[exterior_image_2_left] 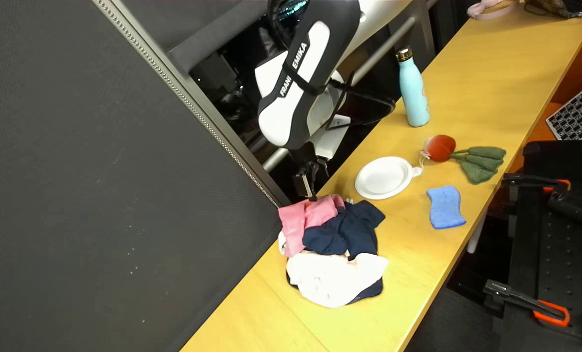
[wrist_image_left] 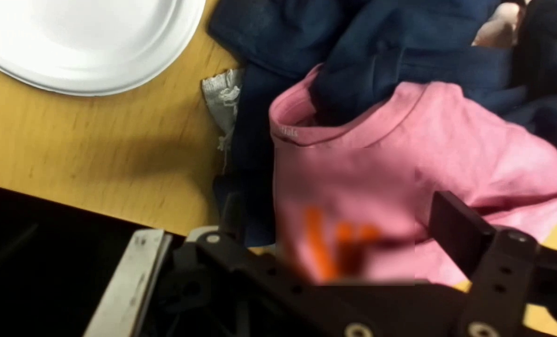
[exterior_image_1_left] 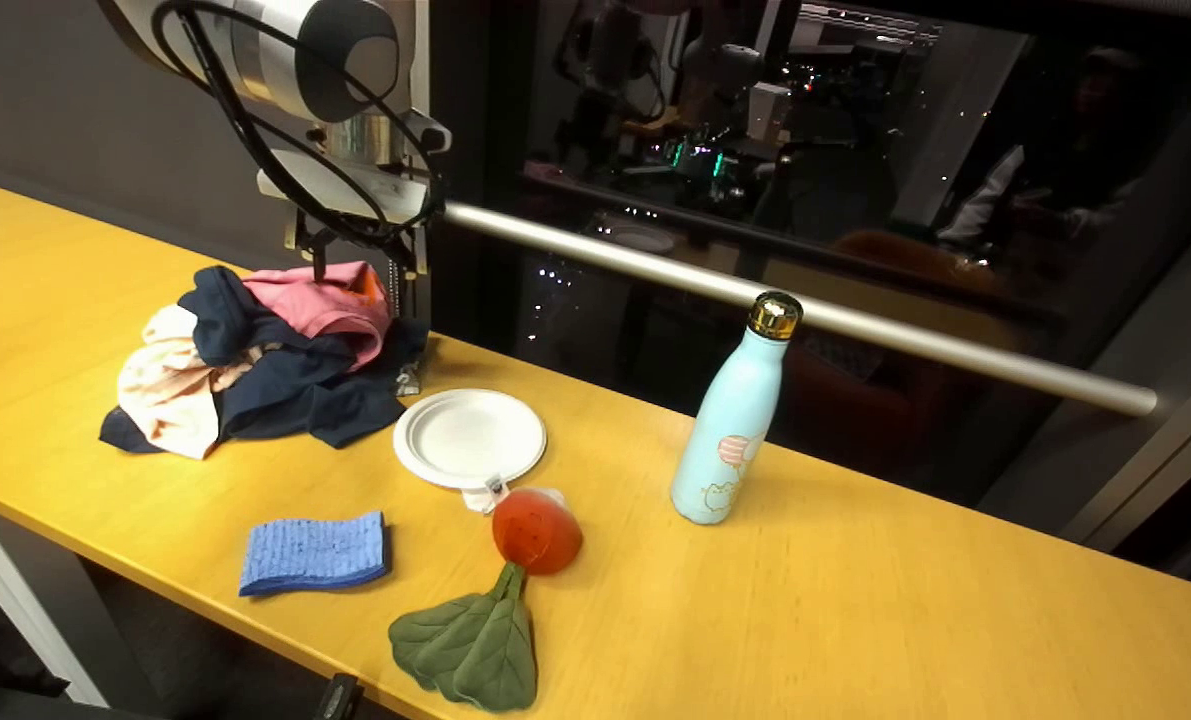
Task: Pull out the towel from the pile
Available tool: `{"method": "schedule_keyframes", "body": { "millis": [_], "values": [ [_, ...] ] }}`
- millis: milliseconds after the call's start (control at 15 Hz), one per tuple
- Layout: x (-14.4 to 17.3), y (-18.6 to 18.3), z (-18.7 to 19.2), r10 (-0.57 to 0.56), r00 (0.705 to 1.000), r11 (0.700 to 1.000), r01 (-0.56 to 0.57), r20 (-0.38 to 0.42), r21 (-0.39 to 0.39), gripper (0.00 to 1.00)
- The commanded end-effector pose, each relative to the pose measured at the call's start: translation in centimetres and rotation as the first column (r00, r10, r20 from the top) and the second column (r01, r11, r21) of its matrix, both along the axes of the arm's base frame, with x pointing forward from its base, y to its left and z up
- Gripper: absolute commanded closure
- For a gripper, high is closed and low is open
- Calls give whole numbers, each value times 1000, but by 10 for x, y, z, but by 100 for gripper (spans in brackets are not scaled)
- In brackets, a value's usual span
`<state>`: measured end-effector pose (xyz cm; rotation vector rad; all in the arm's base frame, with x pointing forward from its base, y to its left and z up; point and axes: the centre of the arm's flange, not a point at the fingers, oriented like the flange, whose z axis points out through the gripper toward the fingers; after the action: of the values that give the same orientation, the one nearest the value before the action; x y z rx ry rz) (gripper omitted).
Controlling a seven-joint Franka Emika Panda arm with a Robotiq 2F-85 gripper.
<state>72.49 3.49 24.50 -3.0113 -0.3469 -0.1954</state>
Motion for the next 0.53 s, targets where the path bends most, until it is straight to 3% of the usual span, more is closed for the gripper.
{"method": "schedule_keyframes", "body": {
  "millis": [0, 467],
  "values": [
    [20, 18, -9, 0, 1000, 1000, 1, 7, -15, 0],
    [21, 43, -33, 25, 999, 1000, -25, -26, 5, 0]
  ]
}}
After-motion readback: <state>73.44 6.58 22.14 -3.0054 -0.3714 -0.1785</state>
